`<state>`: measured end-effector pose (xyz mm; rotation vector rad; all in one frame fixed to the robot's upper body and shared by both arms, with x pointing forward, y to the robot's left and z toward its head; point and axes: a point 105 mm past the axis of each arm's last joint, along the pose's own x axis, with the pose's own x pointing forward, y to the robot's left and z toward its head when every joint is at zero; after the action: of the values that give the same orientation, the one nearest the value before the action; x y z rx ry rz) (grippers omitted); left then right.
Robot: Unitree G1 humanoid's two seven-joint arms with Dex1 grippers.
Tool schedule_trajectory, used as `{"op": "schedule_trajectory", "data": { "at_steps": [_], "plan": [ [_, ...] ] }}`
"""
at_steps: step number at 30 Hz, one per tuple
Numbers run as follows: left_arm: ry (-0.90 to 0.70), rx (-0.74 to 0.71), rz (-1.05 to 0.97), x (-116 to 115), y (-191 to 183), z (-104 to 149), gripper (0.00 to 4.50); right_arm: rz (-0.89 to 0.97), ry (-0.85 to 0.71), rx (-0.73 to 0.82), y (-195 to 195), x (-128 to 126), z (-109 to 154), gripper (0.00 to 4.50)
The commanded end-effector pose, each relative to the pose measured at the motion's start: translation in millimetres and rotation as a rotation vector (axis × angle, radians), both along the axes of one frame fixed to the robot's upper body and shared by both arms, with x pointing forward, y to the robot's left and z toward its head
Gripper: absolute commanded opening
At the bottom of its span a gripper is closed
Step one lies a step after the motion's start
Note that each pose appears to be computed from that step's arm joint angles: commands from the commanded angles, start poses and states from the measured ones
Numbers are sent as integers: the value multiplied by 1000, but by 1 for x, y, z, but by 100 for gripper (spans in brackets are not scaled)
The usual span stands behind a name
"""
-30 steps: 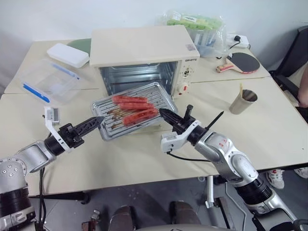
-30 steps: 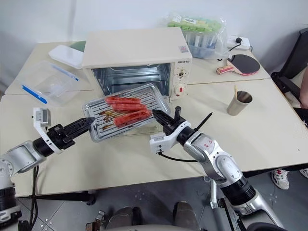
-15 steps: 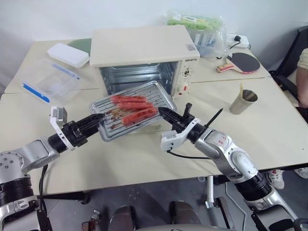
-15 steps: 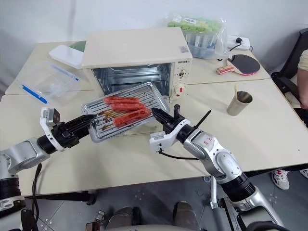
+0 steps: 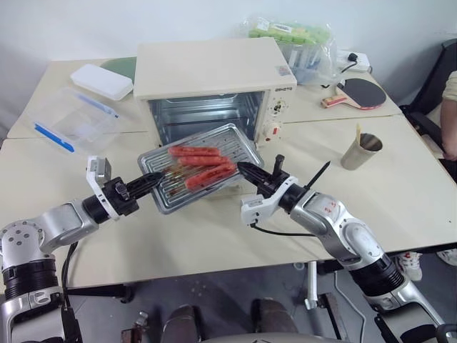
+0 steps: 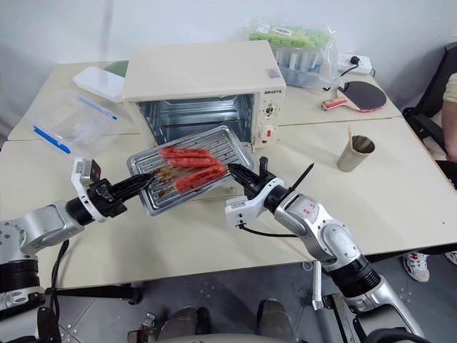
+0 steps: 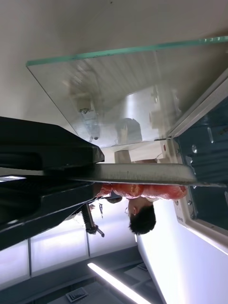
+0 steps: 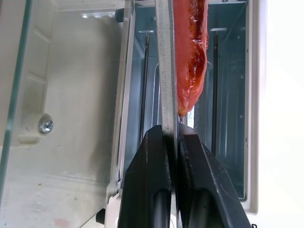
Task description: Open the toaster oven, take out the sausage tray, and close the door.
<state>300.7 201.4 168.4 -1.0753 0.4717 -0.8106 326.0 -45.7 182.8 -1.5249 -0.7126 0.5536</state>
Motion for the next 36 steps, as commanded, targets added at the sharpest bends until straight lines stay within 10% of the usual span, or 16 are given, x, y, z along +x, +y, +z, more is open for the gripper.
{"op": "schedule_trajectory", "data": {
  "at_steps": [1,11,30,36],
  "plan": [
    [-15,-6,-52,-7,-12,8,0,67,-42,76,9,-10,25,116],
    [57,10,-16,-11,-11,-2,0,122,62,65,11,-18,19,448],
    [37,-42,161,-35,25,-10,0,45,594,-66,-74,-28,-12,448],
    [21,-67,346,-61,43,-20,0,-118,836,111,-112,-3,-27,448]
  ]
}}
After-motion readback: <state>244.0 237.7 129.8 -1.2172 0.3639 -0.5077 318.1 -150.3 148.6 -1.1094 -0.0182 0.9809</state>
